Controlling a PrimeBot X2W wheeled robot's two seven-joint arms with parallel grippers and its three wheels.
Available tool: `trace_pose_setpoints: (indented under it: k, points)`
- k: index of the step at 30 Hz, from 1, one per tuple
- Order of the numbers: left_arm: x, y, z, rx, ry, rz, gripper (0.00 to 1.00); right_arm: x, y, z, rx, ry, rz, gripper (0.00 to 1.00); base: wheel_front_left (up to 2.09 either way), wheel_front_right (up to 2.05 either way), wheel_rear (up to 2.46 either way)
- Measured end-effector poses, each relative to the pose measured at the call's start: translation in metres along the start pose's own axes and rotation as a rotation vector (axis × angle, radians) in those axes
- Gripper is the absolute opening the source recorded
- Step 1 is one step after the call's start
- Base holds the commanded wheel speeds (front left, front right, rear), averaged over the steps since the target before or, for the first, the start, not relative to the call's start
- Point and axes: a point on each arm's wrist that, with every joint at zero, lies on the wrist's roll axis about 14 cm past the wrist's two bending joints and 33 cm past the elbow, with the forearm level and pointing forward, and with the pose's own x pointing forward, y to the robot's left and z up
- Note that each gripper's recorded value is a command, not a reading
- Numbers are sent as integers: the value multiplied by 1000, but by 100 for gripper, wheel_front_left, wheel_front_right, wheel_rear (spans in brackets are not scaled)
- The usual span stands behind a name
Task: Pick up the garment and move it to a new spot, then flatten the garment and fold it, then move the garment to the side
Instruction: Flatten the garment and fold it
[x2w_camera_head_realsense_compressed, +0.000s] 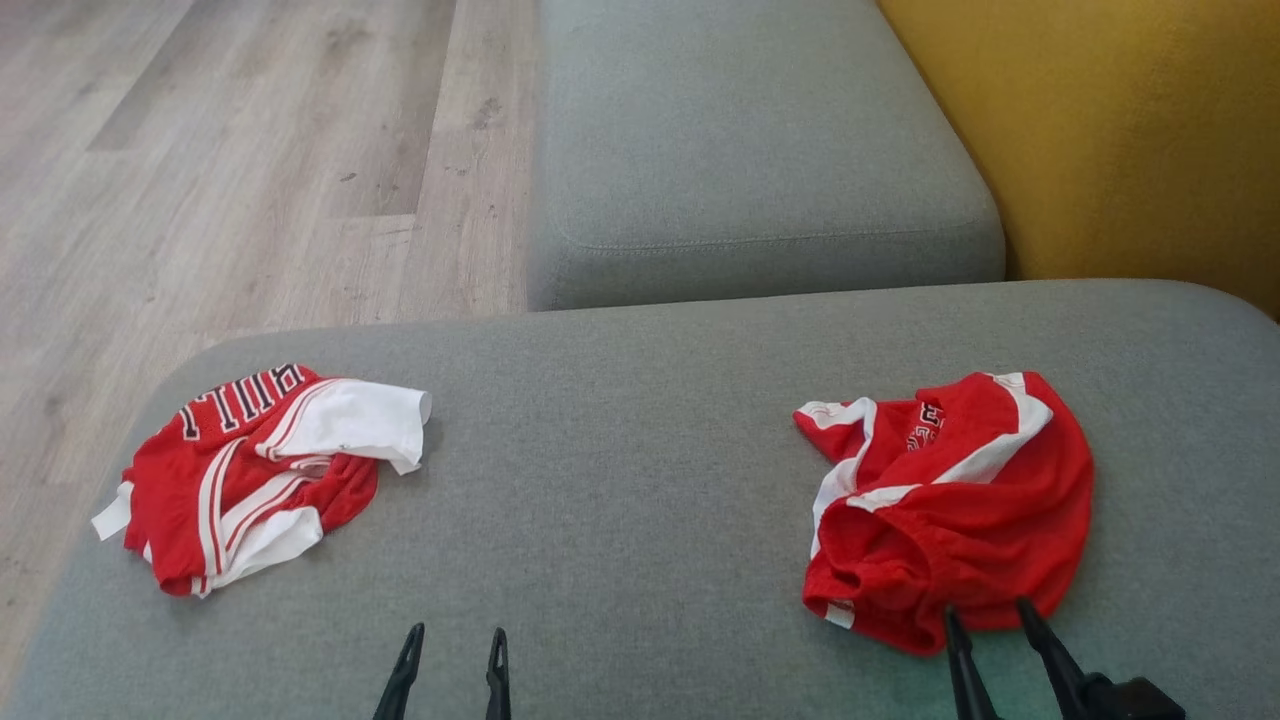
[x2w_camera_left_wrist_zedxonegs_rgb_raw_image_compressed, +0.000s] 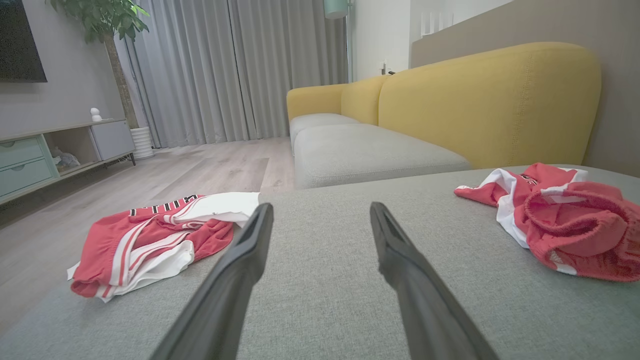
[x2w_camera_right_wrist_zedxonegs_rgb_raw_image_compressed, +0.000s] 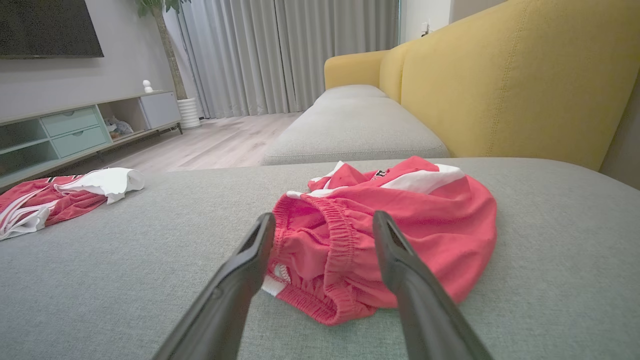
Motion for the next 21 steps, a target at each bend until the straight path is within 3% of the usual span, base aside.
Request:
trace_pose_setpoints:
  k: [10,14,21]
  points:
    - [2,-6,-7,-1,28,-35,100,2,-3,-4,-3,19,-7,100,0,0,0]
    - [6,-16,-9,-58,43,-70,100,3,-4,-7,-6,33,-9,100,0,0,0]
    - [29,-75,1,-385,89,-299,100,17,-6,-3,-2,27,-14,100,0,0,0]
